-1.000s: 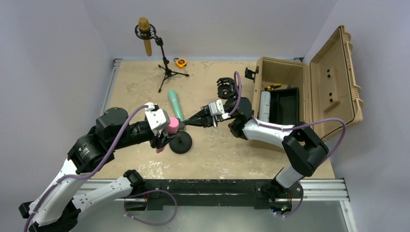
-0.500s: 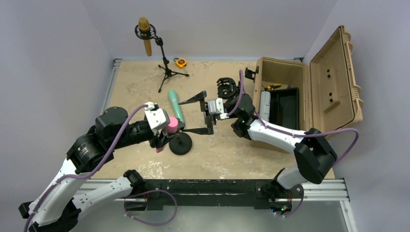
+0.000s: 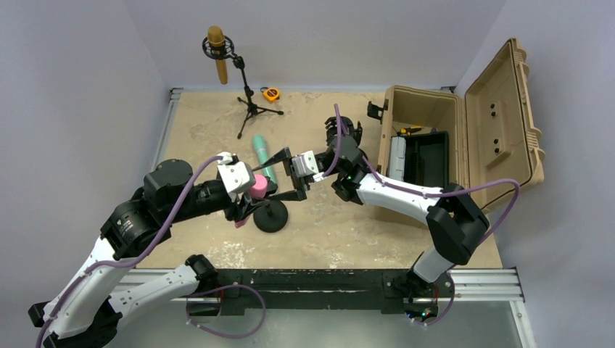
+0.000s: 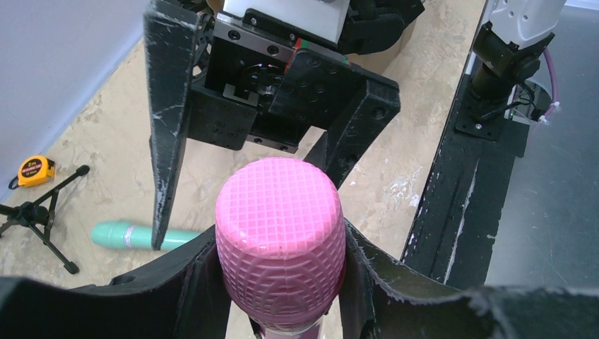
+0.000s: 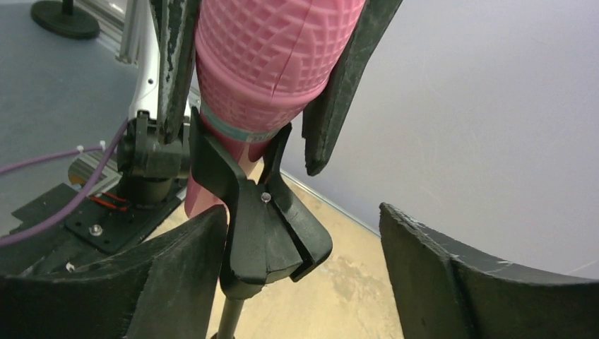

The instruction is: Remove the microphone from the stand

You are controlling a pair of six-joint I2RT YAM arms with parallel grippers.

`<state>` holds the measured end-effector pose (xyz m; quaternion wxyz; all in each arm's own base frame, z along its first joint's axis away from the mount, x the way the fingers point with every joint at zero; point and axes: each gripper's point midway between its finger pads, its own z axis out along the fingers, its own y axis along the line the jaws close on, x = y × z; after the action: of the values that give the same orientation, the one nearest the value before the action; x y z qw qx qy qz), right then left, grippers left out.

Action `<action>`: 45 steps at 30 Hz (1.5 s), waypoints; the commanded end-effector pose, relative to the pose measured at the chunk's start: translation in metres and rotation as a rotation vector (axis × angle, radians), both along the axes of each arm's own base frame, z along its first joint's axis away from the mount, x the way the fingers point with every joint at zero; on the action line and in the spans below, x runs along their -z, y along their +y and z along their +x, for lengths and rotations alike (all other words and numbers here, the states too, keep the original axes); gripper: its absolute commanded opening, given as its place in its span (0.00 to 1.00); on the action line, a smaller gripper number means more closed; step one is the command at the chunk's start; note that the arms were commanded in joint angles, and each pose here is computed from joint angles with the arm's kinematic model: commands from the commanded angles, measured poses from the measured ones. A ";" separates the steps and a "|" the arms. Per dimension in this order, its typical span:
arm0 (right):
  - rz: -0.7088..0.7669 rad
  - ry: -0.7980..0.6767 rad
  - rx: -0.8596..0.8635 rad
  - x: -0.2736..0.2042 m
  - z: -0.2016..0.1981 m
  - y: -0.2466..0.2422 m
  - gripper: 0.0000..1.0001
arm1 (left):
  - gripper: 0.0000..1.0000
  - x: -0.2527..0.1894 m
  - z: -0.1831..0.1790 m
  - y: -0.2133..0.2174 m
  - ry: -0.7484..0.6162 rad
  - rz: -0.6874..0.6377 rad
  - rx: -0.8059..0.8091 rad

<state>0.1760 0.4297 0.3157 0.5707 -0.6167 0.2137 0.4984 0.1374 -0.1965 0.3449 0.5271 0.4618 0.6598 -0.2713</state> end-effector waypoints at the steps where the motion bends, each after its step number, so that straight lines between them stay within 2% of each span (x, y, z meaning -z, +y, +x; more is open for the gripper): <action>1: 0.028 -0.066 -0.025 -0.014 -0.001 0.002 0.53 | 0.00 -0.031 -0.002 -0.002 -0.081 -0.067 0.022; 2: 0.033 -0.070 -0.027 -0.016 -0.002 0.001 0.41 | 0.00 -0.031 -0.001 -0.002 -0.081 -0.066 0.022; 6: 0.068 -0.092 -0.034 -0.025 -0.010 -0.008 0.12 | 0.00 -0.033 -0.002 -0.001 -0.084 -0.069 0.019; 7: 0.074 -0.088 -0.028 -0.027 -0.010 -0.008 0.00 | 0.00 -0.034 -0.002 -0.001 -0.084 -0.071 0.018; 19: 0.061 0.031 0.013 -0.018 0.001 -0.010 0.00 | 0.00 -0.093 -0.015 0.001 -0.129 -0.188 0.042; 25: 0.057 0.047 0.015 -0.025 -0.002 -0.013 0.00 | 0.00 -0.089 -0.015 -0.009 -0.123 -0.171 0.094; 27: 0.077 0.105 0.069 -0.036 0.001 -0.018 0.00 | 0.00 -0.084 -0.007 -0.013 -0.121 -0.169 0.073; 30: 0.189 0.273 0.184 -0.067 0.005 -0.040 0.00 | 0.00 -0.085 0.021 -0.012 -0.129 -0.194 -0.064; 33: 0.254 0.407 0.249 -0.078 0.006 -0.055 0.00 | 0.00 -0.097 0.052 -0.004 -0.134 -0.284 -0.249; 36: 0.257 0.481 0.293 -0.072 0.010 -0.056 0.00 | 0.00 -0.111 0.057 -0.012 -0.145 -0.335 -0.245; 40: 0.339 0.501 0.359 -0.082 0.012 -0.076 0.00 | 0.00 -0.128 0.061 -0.017 -0.123 -0.318 -0.243; 42: 0.398 0.518 0.444 -0.090 0.022 -0.090 0.00 | 0.00 -0.125 0.075 0.000 -0.106 -0.293 -0.381; 45: 0.500 0.541 0.508 -0.102 0.024 -0.115 0.00 | 0.00 -0.106 0.104 0.042 -0.075 -0.266 -0.704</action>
<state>0.1939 0.3610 0.3493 0.6365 -0.3497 0.4294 0.5369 0.2145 -0.2116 0.4386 0.6311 0.3002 0.6750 -0.2365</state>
